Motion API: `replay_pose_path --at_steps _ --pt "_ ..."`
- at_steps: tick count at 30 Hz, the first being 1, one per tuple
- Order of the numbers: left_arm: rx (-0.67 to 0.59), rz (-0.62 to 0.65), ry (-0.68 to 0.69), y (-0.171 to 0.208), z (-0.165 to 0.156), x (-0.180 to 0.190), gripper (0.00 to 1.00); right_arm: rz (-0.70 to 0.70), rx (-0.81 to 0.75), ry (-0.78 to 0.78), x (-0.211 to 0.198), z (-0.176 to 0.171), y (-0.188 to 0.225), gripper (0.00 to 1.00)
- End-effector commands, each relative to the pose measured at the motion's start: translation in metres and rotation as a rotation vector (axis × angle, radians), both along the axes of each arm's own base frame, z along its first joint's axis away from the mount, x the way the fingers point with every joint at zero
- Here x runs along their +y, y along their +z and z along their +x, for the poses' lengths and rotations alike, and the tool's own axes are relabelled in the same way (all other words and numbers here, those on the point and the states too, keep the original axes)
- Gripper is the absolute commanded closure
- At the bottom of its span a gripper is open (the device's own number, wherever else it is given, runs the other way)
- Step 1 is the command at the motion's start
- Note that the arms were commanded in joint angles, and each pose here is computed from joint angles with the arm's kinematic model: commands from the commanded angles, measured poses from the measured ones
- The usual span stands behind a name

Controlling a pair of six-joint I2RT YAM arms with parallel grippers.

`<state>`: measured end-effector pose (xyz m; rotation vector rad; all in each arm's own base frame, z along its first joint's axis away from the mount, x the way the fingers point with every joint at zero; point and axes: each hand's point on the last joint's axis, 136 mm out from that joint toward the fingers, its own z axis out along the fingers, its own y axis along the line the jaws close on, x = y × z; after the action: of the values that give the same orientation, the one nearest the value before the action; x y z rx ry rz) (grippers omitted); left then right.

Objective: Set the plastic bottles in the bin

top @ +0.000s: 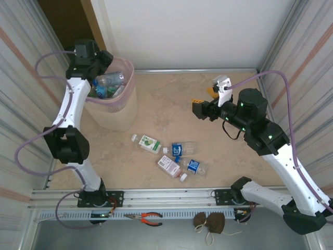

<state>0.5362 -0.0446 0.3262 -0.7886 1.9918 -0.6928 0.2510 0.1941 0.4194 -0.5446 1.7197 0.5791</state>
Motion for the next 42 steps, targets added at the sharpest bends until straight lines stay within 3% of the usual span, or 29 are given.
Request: replay_pose_path --at_steps 1,6,10,17,26,35,42 --pt "0.072 -0.004 -0.072 -0.024 -0.007 -0.012 0.77 0.013 -0.022 -0.002 -0.002 -0.001 0.006 0.24" --pt "0.137 0.041 -0.050 -0.053 -0.024 -0.004 0.79 0.017 -0.017 0.001 -0.001 -0.001 0.006 0.24" --pt "0.147 0.111 -0.034 -0.047 -0.034 0.007 0.79 0.021 -0.019 0.007 0.000 -0.001 0.009 0.24" --pt "0.041 0.188 -0.025 0.002 -0.041 0.016 0.75 0.022 0.006 -0.009 -0.001 0.002 0.005 0.24" --pt "-0.137 0.198 -0.219 0.053 -0.063 -0.015 0.69 0.022 0.149 -0.062 -0.005 0.008 -0.023 0.24" --pt "-0.165 0.170 -0.321 0.055 -0.107 -0.031 0.68 -0.015 0.454 -0.168 -0.010 0.015 -0.088 0.23" --pt "-0.152 0.148 -0.326 0.046 -0.141 -0.032 0.67 0.156 0.833 -0.479 -0.038 0.010 -0.148 0.20"
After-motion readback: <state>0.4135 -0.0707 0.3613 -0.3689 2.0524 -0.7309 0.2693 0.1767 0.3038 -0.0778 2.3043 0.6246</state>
